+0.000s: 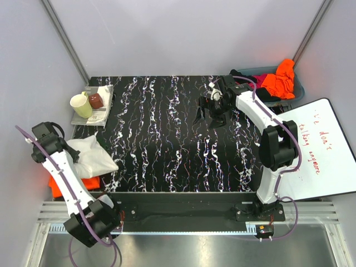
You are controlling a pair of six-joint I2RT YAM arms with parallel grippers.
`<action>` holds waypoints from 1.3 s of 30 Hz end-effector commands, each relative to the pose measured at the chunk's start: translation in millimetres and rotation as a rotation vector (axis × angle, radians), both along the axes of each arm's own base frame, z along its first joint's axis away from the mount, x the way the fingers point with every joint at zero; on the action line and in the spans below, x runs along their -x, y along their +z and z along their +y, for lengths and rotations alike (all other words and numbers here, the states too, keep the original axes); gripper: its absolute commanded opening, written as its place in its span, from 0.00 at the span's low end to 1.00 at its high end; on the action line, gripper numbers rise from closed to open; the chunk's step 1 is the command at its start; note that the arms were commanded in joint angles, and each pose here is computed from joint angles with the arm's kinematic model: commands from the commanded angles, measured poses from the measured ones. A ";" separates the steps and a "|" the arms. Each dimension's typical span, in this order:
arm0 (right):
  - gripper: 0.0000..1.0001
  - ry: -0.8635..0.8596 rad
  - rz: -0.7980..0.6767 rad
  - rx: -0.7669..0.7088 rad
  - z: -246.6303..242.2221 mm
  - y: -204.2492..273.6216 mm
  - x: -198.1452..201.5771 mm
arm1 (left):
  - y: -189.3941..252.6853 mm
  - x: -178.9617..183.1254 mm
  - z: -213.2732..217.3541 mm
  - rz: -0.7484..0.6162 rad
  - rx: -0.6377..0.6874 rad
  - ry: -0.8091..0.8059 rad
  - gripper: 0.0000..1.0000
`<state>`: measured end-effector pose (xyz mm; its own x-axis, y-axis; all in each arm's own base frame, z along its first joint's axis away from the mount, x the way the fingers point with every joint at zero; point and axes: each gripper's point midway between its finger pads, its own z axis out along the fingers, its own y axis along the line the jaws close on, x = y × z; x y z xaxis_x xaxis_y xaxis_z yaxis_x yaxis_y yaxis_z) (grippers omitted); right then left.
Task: Fold and stack the t-shirts
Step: Neatly place the folded tshirt to the corner
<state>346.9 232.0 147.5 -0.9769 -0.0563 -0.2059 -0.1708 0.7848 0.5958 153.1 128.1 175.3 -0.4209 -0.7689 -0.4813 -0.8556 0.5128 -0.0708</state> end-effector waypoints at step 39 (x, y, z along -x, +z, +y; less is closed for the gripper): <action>1.00 0.019 0.068 -0.002 0.8 -15.7 5.9 | -75.0 -107.2 -108.5 -0.370 0.631 -0.312 0.00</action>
